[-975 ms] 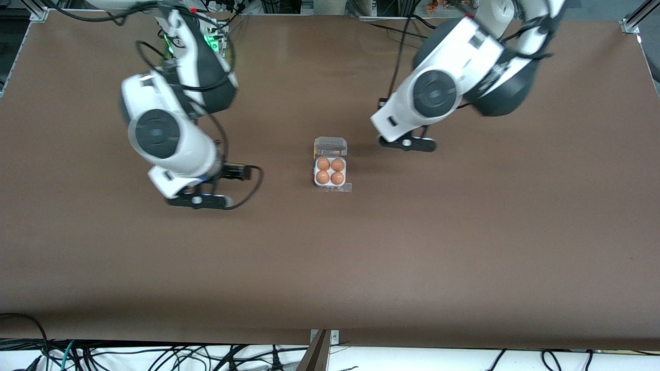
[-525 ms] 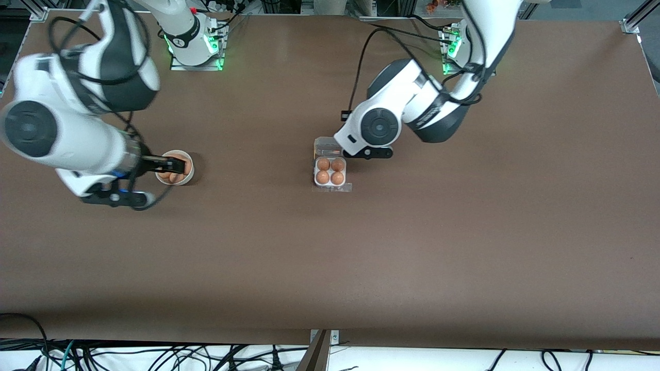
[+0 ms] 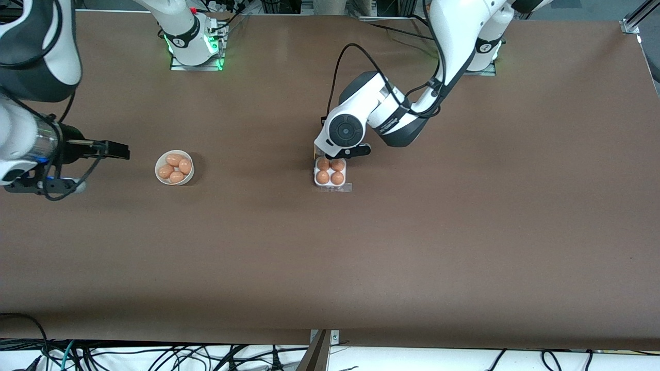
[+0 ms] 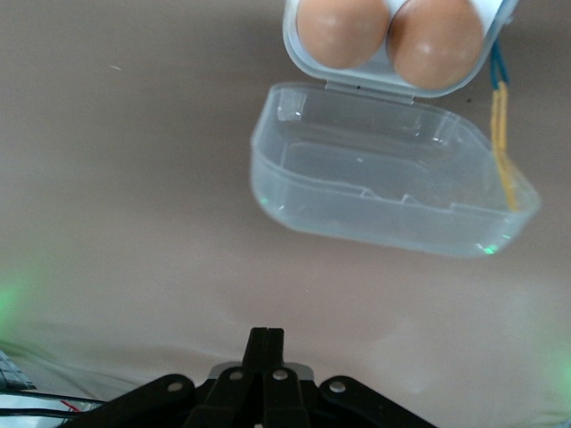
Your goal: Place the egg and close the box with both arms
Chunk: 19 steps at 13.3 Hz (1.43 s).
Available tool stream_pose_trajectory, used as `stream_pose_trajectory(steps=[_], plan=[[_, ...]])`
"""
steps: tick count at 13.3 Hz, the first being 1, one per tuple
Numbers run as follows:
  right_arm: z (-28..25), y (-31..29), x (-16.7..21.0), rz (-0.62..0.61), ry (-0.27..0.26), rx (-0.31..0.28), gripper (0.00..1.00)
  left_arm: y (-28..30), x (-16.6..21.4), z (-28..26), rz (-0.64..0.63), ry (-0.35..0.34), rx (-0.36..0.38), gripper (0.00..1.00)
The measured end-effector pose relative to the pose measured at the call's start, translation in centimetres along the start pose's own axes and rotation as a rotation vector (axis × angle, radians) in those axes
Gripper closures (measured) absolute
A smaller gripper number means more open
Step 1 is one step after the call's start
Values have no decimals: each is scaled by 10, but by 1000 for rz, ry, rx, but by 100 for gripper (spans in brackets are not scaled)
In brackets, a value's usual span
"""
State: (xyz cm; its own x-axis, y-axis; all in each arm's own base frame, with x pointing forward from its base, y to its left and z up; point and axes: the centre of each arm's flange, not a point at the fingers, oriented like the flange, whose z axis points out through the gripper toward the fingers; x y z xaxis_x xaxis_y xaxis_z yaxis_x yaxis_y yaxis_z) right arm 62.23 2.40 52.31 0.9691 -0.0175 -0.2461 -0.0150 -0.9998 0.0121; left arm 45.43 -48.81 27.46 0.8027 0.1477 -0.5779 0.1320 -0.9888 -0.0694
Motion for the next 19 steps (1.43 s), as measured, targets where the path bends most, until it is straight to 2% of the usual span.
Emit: stream_pose_trajectory(steps=[4,7,13,14,17,19], plan=[[4,21,2,1,-11,37,0,13,14,13,-17,38,-57,99],[-2,22,-3,-2,-7,45,0,8,35,1,-49,102,-123,99],[-15,20,-14,-30,5,51,0,-14,65,-74,-104,212,-218,97],[-18,21,-15,-33,10,52,0,-27,68,-94,-120,222,-208,91],[-27,22,-21,-34,27,55,0,-104,66,-192,-93,309,-90,57],[-28,22,-22,-36,30,55,0,-169,67,-249,-60,350,-68,35]])
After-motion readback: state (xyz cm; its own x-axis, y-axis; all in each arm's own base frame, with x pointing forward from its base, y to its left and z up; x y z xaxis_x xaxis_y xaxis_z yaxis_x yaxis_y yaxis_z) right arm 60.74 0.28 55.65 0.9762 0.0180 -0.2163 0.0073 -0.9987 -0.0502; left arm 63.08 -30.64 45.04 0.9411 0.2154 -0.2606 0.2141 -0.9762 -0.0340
